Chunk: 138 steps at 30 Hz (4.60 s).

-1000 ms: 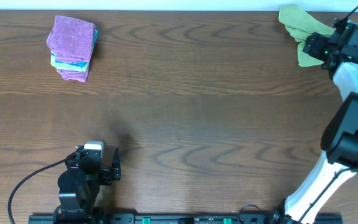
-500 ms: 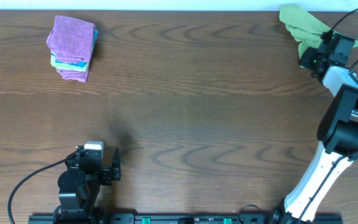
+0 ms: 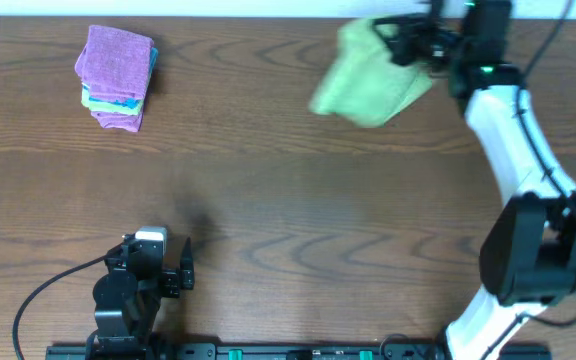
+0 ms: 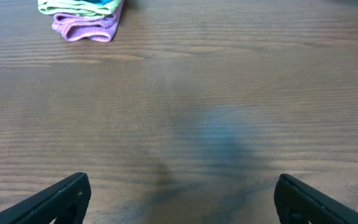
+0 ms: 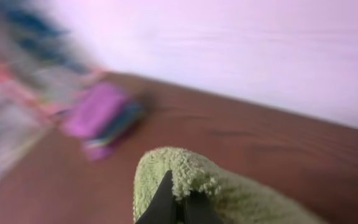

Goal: Fold the cloth
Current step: 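Lift the green cloth and carry it left toward table center, then swing the cloth up and lay it flat at table center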

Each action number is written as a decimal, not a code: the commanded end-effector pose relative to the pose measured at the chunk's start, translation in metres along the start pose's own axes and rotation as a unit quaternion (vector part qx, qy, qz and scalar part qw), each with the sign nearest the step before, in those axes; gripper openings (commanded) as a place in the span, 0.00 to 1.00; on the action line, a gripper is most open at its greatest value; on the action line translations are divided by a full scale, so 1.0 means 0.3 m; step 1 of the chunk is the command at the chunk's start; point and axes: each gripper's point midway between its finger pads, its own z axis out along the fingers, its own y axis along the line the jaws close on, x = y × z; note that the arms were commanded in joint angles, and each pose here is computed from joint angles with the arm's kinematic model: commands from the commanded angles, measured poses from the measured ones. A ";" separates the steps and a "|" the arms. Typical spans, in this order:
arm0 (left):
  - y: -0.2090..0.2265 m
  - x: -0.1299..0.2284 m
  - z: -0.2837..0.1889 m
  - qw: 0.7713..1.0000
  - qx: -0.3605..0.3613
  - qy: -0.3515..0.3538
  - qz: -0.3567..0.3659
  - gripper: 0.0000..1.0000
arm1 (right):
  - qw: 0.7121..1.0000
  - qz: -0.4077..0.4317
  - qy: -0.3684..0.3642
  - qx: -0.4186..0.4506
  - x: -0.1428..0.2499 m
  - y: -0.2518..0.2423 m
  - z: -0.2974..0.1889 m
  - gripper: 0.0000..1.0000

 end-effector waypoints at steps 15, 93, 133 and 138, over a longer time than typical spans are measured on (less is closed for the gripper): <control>0.006 0.006 0.003 1.000 -0.004 0.000 0.004 0.95 | 0.933 0.179 0.112 0.292 0.218 -0.270 -0.435 0.99; 0.006 0.006 0.003 1.000 -0.004 0.000 0.004 0.96 | 0.961 0.026 0.269 -0.062 0.487 0.686 0.267 0.02; 0.006 0.006 0.003 1.000 -0.004 0.000 0.004 0.95 | 0.899 -0.141 0.380 0.167 0.411 0.614 0.002 0.99; 0.006 0.006 0.003 1.000 -0.004 0.000 0.004 0.95 | 0.878 -0.150 0.393 0.231 0.406 0.524 -0.045 0.99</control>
